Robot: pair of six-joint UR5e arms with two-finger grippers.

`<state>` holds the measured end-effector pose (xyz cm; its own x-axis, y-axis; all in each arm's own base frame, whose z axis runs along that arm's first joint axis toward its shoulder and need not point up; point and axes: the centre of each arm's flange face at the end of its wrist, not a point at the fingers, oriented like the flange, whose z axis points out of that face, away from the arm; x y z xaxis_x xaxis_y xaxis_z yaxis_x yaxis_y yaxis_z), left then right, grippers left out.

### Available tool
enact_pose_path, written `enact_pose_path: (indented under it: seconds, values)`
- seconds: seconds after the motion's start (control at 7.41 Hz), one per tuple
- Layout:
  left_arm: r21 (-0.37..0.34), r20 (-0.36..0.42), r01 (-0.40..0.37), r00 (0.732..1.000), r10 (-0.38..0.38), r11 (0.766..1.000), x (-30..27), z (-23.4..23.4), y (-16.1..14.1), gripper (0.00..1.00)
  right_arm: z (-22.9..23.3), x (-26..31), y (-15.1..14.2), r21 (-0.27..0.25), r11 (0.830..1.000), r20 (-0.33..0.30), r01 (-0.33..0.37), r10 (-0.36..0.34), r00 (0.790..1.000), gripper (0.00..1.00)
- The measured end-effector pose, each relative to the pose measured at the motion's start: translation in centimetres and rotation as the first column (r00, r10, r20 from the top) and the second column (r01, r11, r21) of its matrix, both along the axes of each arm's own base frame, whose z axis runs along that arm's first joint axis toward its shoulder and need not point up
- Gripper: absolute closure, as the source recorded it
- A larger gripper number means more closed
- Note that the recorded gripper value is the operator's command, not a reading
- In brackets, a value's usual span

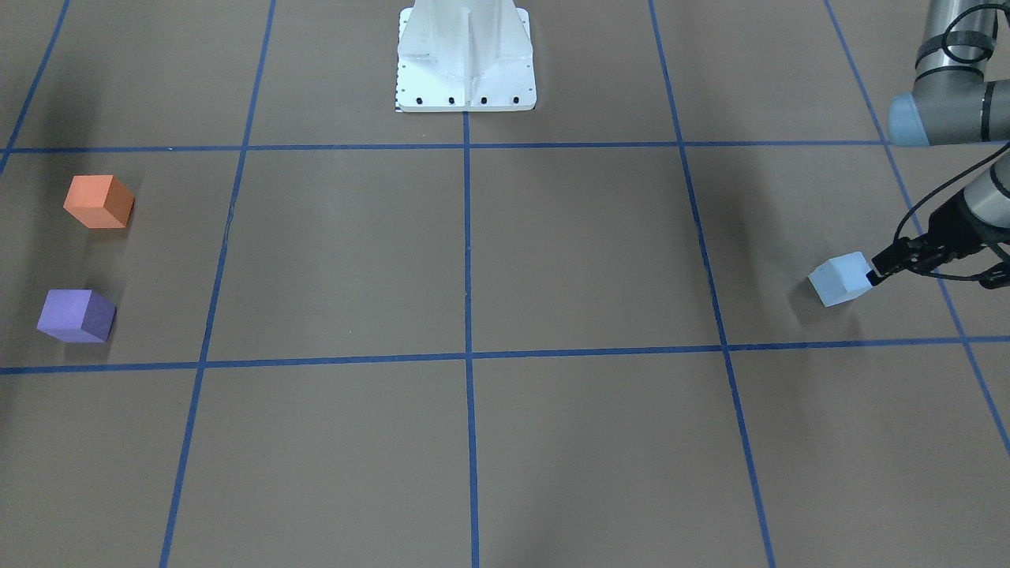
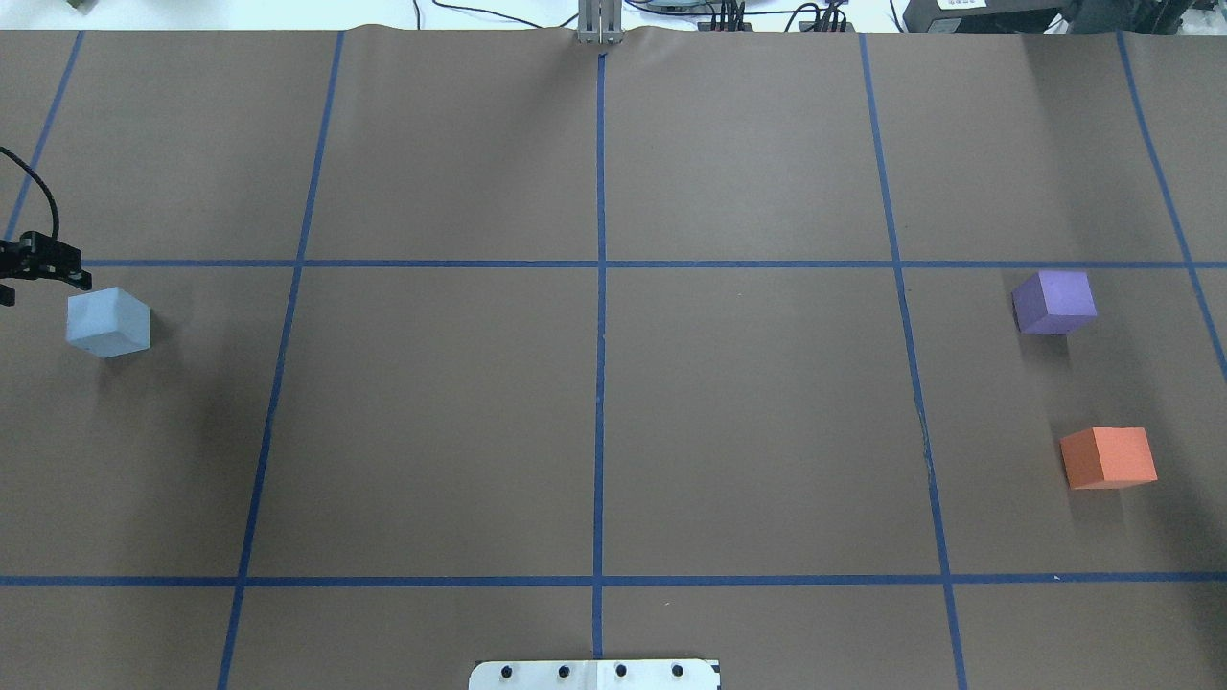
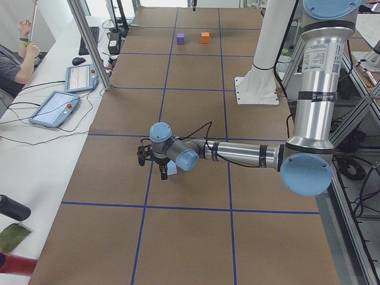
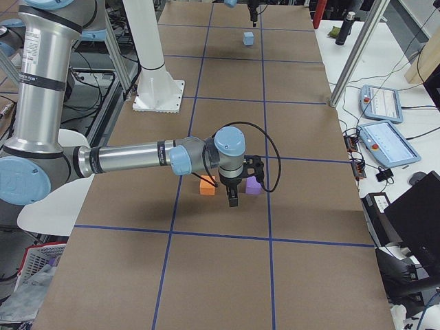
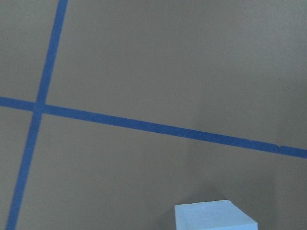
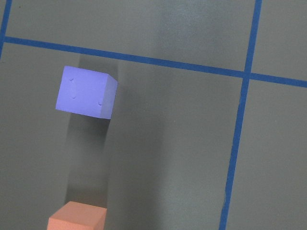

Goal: Place blue block between orange and purple blocks
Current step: 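Lower the left gripper onto the light blue cube and grasp it, then carry the light blue cube with the left gripper toward the table center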

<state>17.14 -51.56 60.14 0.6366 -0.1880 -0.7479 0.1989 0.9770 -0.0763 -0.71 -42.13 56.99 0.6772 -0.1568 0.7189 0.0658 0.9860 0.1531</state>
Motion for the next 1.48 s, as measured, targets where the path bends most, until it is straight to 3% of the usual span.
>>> enact_pose_path:
  seconds: [0.54, 0.94, 1.08, 1.48]
  values:
    - [0.012, 0.004, -0.057, 0.998, 0.057, 0.998, 4.5, -0.7, 1.5, 0.01, 0.0, 0.0, 0.1, 0.000, 1.000, 0.000, 0.000, 0.000, 1.000, 0.00]
    - [0.038, 0.056, -0.085, 0.995, 0.083, 0.996, 7.1, -0.1, 2.4, 0.79, 0.1, 0.0, 0.1, -0.003, 1.000, 0.000, 0.000, 0.000, 1.000, 0.00]
    - [0.044, 0.068, -0.088, 0.994, 0.085, 0.995, 7.4, 0.0, 2.5, 0.84, 0.1, 0.0, 0.1, -0.004, 1.000, 0.000, 0.000, 0.000, 1.000, 0.00]
    - [0.084, 0.051, -0.090, 0.995, 0.086, 0.992, 9.0, -3.3, 0.6, 0.84, 0.2, 0.0, 0.2, -0.006, 1.000, 0.001, -0.001, 0.001, 1.000, 0.00]
